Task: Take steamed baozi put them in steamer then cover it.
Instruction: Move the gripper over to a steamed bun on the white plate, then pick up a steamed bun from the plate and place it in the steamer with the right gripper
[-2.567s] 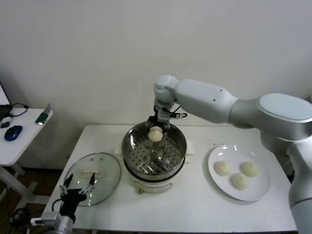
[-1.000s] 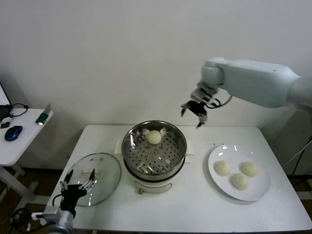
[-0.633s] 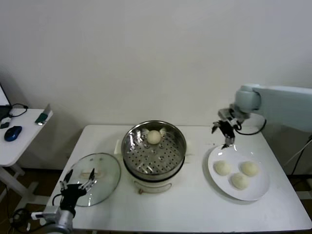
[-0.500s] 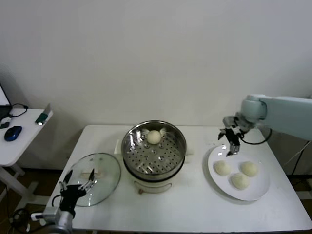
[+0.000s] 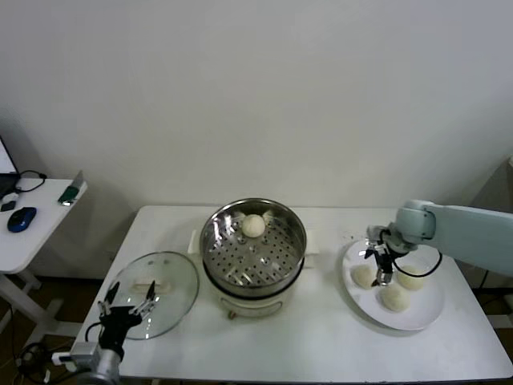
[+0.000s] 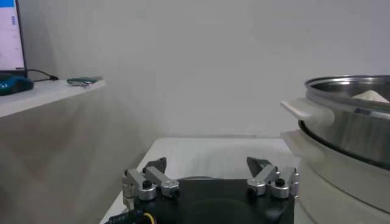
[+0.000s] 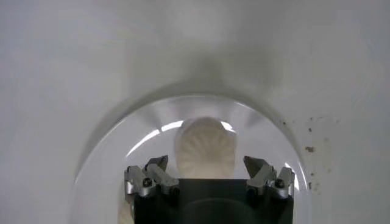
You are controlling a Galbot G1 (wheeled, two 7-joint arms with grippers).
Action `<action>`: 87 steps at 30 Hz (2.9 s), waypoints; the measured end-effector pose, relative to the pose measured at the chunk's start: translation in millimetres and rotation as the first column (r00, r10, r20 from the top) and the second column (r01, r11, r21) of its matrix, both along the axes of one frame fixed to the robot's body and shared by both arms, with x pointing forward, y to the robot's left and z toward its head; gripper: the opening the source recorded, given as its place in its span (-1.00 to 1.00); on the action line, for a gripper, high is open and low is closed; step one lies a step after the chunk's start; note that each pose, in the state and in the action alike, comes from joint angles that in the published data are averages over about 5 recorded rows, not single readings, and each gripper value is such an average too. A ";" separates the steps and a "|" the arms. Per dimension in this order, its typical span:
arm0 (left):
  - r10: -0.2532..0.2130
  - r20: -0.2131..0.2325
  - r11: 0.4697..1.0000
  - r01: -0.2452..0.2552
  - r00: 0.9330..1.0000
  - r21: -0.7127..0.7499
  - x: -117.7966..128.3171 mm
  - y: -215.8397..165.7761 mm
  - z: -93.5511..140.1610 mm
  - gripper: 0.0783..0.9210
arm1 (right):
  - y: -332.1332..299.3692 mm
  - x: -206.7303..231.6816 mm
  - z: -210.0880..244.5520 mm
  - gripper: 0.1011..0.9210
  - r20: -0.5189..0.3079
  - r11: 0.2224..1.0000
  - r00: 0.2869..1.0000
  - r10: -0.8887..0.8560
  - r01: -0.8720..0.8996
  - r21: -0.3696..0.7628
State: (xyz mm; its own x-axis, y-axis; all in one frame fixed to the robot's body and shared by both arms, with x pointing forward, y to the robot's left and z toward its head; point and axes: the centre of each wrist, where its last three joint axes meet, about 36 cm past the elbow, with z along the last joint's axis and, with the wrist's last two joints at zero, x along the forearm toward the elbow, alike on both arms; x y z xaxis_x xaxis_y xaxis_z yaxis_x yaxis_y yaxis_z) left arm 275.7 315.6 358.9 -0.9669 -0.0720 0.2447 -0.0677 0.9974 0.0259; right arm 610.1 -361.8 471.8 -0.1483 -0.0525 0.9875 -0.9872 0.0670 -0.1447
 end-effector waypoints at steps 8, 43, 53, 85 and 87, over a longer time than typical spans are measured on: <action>0.001 0.001 1.000 -0.001 1.000 0.001 0.7 0.1 0.0 0.77 | -1.1 0.2 -13.2 0.71 0.007 1.000 1.000 -0.026 0.026 0.000; -0.021 0.021 1.000 0.021 1.000 0.007 7.4 -3.0 8.1 0.77 | 133.8 31.1 232.6 0.43 0.171 0.971 0.977 0.128 -0.159 0.179; -0.012 0.032 1.000 0.012 0.999 0.000 7.5 -1.3 12.5 0.77 | 256.5 8.0 235.5 0.43 0.176 0.943 0.960 0.218 -0.254 0.217; -0.010 0.027 1.000 0.010 1.000 -0.007 8.7 -1.8 7.1 0.77 | 374.2 5.1 108.4 0.45 0.156 0.948 0.952 0.263 -0.285 0.142; -0.010 0.028 1.000 0.010 1.000 -0.007 9.3 -1.9 7.3 0.77 | 374.7 4.9 106.5 0.51 0.158 0.948 0.952 0.264 -0.286 0.140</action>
